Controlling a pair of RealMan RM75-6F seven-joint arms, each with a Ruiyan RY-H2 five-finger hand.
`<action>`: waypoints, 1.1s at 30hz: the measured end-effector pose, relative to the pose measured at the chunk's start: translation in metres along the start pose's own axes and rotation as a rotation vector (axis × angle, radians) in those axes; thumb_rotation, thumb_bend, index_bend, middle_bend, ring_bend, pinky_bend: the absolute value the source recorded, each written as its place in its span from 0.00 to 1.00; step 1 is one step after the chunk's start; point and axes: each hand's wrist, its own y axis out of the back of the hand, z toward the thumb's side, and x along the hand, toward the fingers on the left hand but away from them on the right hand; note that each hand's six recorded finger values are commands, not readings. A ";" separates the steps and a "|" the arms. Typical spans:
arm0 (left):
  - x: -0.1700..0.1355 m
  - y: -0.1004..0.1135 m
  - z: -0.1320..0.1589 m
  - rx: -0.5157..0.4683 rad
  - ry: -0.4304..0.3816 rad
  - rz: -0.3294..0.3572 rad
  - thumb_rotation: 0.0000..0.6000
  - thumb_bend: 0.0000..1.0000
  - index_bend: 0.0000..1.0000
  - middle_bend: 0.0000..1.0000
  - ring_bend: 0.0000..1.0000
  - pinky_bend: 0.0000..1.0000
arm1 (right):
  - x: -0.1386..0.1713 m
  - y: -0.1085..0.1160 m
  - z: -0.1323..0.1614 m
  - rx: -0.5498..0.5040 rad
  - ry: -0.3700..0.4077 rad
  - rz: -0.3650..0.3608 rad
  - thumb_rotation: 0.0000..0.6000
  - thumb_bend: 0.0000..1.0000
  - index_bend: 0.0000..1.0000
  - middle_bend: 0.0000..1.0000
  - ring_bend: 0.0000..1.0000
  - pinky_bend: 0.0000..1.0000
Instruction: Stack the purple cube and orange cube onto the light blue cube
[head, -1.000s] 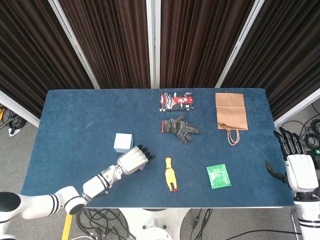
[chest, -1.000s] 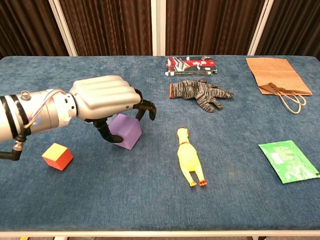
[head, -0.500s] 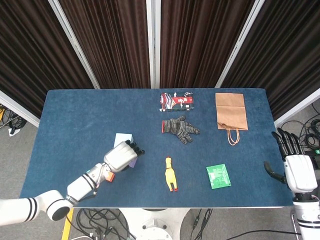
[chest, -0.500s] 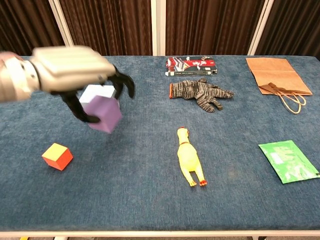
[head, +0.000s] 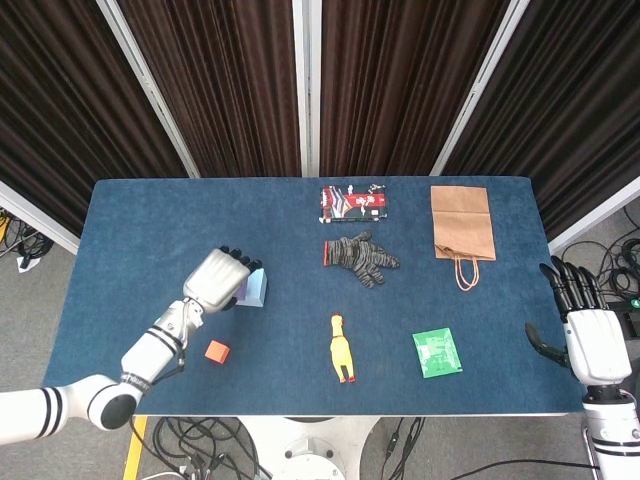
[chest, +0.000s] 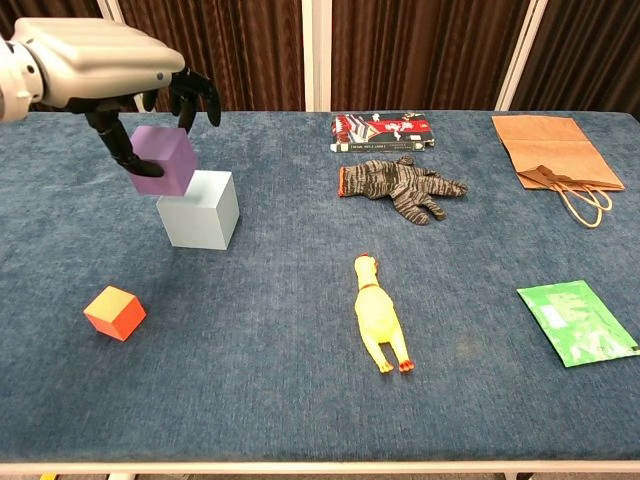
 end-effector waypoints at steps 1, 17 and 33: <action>0.002 -0.001 -0.001 -0.013 0.005 -0.017 1.00 0.27 0.36 0.58 0.36 0.41 | 0.000 0.000 0.000 0.001 -0.001 0.001 1.00 0.23 0.07 0.01 0.00 0.00; 0.038 0.009 0.013 -0.018 -0.047 -0.103 1.00 0.27 0.36 0.58 0.36 0.41 | -0.001 0.000 -0.002 0.008 -0.005 0.003 1.00 0.23 0.07 0.01 0.00 0.00; 0.045 0.003 0.007 -0.027 -0.040 -0.117 1.00 0.27 0.36 0.58 0.36 0.40 | 0.000 -0.003 -0.002 0.020 0.004 0.025 1.00 0.23 0.07 0.00 0.00 0.00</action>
